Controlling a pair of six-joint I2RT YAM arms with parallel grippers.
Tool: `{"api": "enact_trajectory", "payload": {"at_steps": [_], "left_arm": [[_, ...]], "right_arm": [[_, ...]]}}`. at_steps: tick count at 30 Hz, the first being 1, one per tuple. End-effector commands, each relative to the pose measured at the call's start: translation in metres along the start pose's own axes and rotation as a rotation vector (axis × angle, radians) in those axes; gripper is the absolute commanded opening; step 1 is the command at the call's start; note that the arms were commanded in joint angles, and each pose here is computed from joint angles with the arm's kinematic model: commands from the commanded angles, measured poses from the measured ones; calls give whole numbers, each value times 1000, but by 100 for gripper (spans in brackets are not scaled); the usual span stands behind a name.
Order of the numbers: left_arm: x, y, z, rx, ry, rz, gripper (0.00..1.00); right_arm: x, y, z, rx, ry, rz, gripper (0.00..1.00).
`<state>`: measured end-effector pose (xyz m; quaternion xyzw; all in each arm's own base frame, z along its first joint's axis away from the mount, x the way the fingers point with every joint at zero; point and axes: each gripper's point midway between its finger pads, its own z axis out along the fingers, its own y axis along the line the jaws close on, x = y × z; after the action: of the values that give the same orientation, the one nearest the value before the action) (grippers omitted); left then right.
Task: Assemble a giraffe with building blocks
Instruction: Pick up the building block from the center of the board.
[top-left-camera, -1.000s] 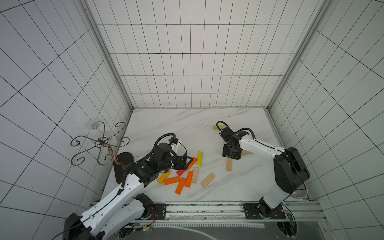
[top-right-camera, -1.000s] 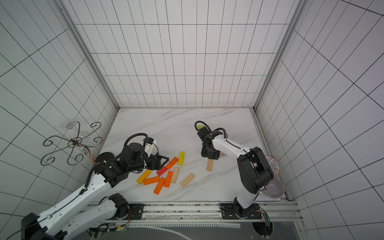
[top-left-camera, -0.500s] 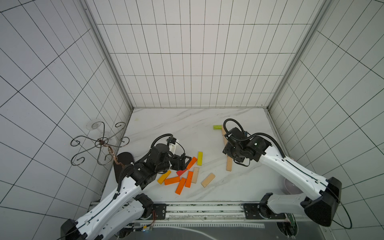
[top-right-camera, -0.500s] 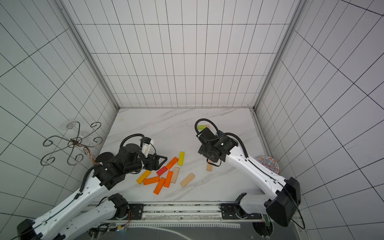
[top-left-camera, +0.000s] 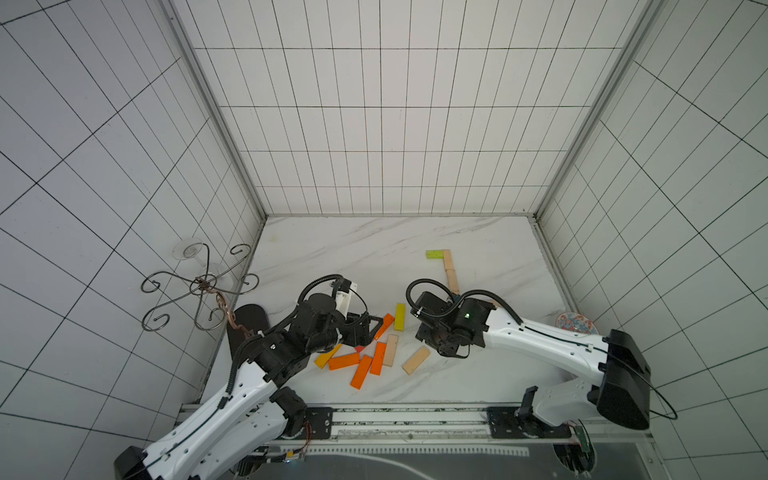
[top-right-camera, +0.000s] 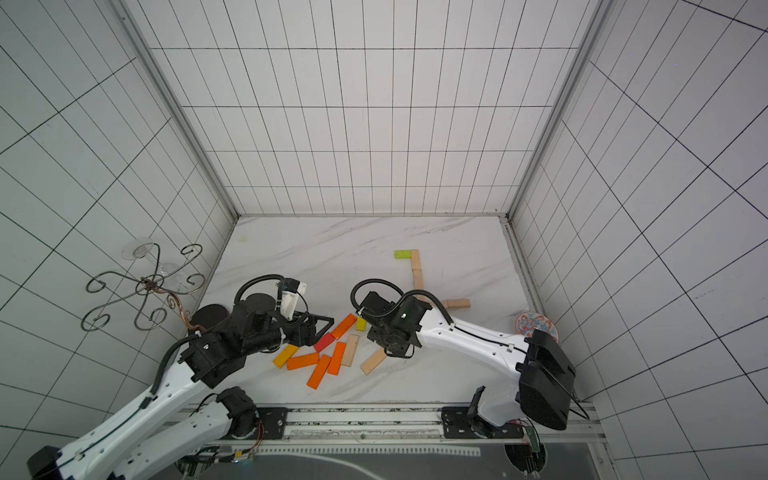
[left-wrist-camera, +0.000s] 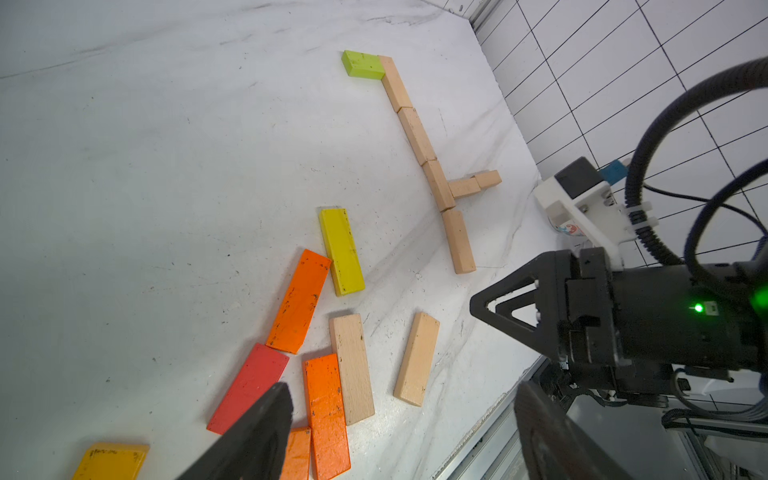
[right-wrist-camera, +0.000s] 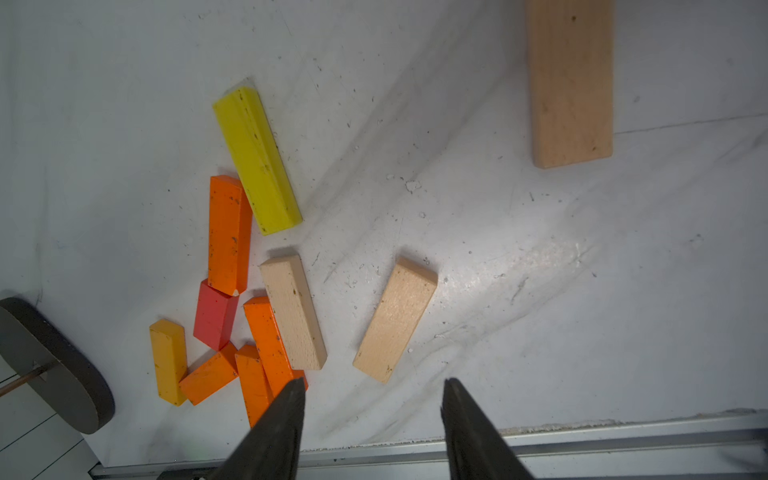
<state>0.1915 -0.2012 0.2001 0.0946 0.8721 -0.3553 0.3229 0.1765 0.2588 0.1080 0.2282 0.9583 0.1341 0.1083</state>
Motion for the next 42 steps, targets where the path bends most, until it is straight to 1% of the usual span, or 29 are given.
{"api": "enact_trajectory", "payload": {"at_steps": [1, 10, 17, 33, 39, 42], "left_arm": [[9, -1, 4, 11, 19, -5, 84], [24, -12, 11, 63, 98, 15, 84], [25, -11, 7, 58, 95, 26, 84], [25, -8, 6, 42, 88, 26, 84], [25, -7, 5, 40, 83, 22, 84], [25, -7, 4, 41, 82, 21, 84]], "right_arm": [[18, -10, 23, 26, 56, 31, 55], [38, -14, 53, 69, 139, 6, 54], [48, -19, 66, 98, 171, 1, 54], [51, -40, 88, 178, 170, 0, 54], [52, -46, 96, 202, 171, -3, 51], [54, -51, 99, 217, 178, -8, 45]]}}
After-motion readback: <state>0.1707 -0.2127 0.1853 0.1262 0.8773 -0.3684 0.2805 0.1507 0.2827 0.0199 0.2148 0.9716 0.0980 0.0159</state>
